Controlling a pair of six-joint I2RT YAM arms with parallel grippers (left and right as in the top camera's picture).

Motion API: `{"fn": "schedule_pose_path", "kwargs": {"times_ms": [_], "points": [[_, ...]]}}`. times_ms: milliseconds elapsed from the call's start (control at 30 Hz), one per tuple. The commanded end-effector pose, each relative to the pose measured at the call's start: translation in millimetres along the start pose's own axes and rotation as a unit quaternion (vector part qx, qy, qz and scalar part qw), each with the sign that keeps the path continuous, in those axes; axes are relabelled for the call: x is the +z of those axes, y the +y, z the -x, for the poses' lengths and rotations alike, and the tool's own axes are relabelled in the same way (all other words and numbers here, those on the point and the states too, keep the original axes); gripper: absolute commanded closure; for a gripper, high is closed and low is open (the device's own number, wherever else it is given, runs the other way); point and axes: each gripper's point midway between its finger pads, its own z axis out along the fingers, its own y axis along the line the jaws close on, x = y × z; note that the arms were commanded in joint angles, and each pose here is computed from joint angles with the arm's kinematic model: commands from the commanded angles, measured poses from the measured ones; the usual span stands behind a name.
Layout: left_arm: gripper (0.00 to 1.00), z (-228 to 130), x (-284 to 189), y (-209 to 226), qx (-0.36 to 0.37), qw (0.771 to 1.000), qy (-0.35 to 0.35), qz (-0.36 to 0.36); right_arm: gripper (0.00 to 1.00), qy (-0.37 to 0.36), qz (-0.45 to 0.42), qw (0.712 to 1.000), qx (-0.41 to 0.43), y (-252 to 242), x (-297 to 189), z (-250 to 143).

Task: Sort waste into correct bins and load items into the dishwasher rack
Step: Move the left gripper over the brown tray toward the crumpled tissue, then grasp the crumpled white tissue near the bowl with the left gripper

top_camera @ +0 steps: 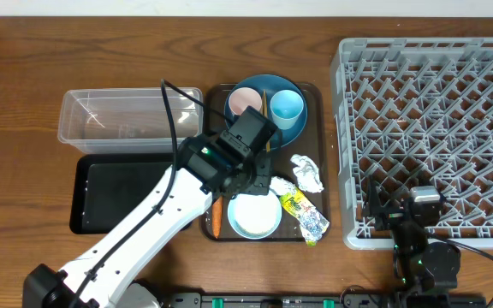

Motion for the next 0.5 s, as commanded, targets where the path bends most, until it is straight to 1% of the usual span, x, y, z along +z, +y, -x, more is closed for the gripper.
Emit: {"fn": "schedule_pose_path", "kwargs": {"times_ms": [0, 33, 100, 167, 300, 467], "points": [[0.75, -7.7, 3.5, -14.6, 0.015, 1.000, 0.005, -0.010, 0.01, 0.002, 0.003, 1.000, -0.004, 1.8, 0.0, -1.3], [0.65, -9.4, 5.2, -21.4, 0.027, 1.000, 0.002, -0.012, 0.01, 0.002, 0.003, 1.000, -0.004, 1.8, 0.0, -1.3], [0.58, -12.2, 11.3, -32.6, 0.048, 0.999, -0.004, -0.008, 0.01, 0.002, 0.003, 1.000, -0.004, 1.8, 0.0, -1.3], [0.56, -14.7, 19.4, -38.2, 0.042, 0.999, -0.007, 0.005, 0.01, 0.002, 0.003, 1.000, -0.004, 1.8, 0.0, -1.3], [0.56, -20.4, 41.6, -40.2, -0.015, 0.999, -0.003, 0.041, 0.01, 0.002, 0.003, 1.000, -0.004, 1.8, 0.0, -1.3], [0.55, -16.9, 72.8, -50.1, -0.061, 0.997, 0.001, 0.043, 0.01, 0.002, 0.003, 1.000, -0.004, 1.8, 0.0, -1.3]]}}
